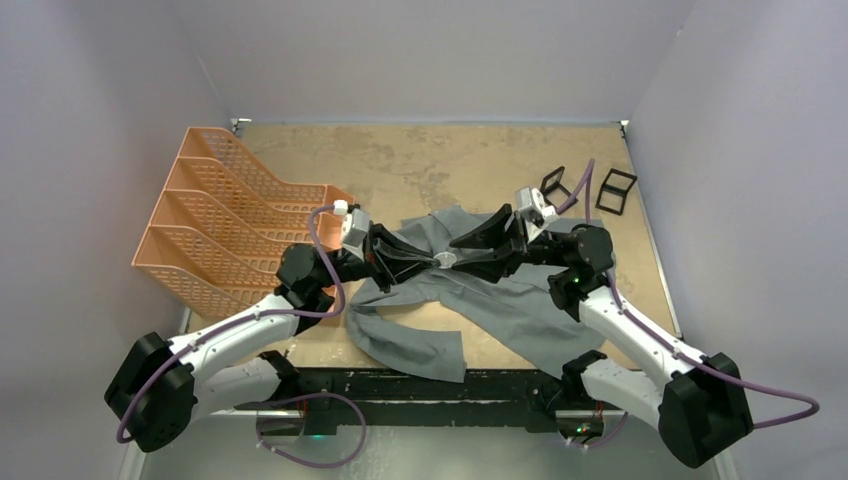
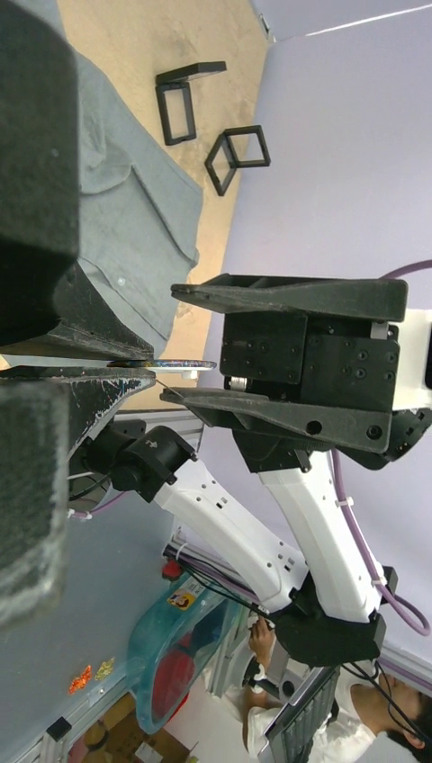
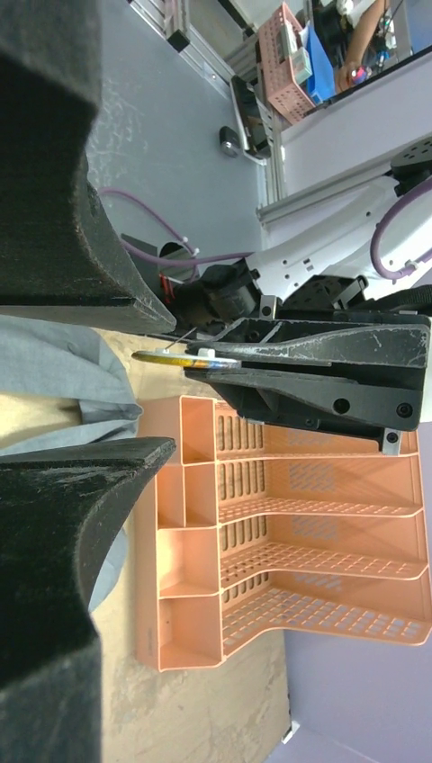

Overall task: Remove the brooch from the garment
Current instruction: Close the brooch.

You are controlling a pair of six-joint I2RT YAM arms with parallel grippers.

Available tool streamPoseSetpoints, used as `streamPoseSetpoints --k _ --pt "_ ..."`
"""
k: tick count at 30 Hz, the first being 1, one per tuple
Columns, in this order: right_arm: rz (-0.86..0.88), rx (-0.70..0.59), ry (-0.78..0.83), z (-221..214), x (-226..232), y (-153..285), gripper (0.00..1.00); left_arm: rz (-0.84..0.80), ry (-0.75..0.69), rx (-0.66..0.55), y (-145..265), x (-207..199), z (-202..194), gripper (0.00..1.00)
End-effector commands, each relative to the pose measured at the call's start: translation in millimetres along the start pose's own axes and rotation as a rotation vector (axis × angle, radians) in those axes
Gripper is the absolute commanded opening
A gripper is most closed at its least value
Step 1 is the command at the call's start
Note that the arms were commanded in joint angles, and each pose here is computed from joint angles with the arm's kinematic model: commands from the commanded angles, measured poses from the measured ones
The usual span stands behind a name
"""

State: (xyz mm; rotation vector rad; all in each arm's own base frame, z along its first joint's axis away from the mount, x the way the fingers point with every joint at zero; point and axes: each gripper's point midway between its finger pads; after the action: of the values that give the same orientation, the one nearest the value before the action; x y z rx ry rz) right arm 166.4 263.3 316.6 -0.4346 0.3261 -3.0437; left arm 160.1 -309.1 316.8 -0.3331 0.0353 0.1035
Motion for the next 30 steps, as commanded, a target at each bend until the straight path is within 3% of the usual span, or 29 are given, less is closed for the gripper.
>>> streamPoseSetpoints --k 1,30 --pt "0.052 0.006 0.040 3.5 10.0 -1.4 0.49 -0.070 -0.024 -0.052 -3.8 -13.9 17.7 0.00" --pt "0.093 0.037 0.047 -5.3 19.8 -4.2 0.48 -0.145 -0.015 -0.054 -5.7 -25.9 21.3 0.00"
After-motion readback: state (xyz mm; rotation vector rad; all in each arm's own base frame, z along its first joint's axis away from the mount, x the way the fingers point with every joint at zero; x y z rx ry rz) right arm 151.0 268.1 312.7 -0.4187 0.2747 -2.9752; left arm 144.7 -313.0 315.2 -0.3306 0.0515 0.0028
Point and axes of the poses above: each gripper's point midway between its finger pads, its own y axis back along the fingers, its own x axis along the line the jaws close on, z = x × y, and after that the axes turned 10 degrees about -y, right-handed
